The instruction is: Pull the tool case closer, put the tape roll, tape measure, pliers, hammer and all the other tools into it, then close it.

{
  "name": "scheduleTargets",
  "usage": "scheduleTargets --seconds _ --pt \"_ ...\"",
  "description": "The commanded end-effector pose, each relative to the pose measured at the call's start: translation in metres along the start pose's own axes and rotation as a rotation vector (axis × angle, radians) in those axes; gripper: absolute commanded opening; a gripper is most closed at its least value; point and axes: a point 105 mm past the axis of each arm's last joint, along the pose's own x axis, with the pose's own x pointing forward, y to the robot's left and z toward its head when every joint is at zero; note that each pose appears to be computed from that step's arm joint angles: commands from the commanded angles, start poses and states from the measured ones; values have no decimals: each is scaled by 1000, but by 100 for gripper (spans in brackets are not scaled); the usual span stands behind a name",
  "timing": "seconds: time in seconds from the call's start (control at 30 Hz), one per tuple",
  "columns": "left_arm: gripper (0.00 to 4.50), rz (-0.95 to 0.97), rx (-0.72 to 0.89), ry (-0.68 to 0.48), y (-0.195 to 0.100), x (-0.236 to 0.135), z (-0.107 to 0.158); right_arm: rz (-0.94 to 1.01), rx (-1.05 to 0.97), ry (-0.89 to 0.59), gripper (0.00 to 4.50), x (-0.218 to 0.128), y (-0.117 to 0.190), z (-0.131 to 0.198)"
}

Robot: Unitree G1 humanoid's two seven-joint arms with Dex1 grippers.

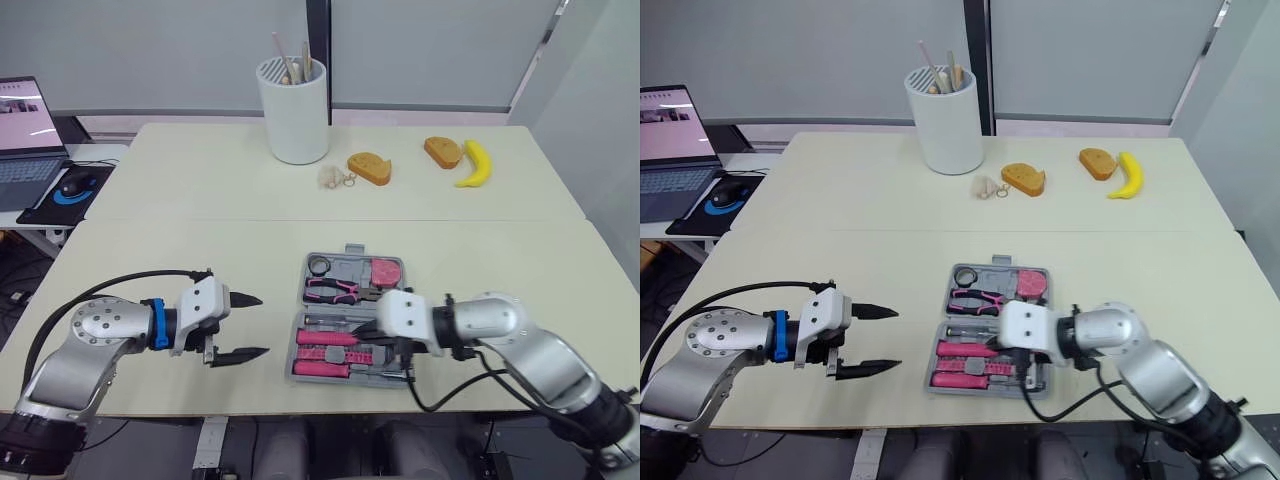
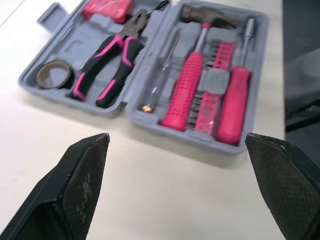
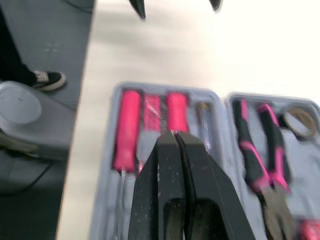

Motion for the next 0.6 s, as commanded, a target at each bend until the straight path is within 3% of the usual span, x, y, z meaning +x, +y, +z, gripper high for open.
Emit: scheduleTargets --seconds 0.03,0.17,0.33,0.6 --pt "300 38 37 30 13 5 -10 -178 32 77 0 -29 -26 -25" --pt "173 29 52 87 22 18 -32 -302 59 190 0 -40 -38 -61" --pt "8 6 76 117 26 36 -47 -282 49 232 0 -27 -35 -78" --pt "3 -21 117 89 28 72 -44 -225 55 229 0 -1 -37 -88"
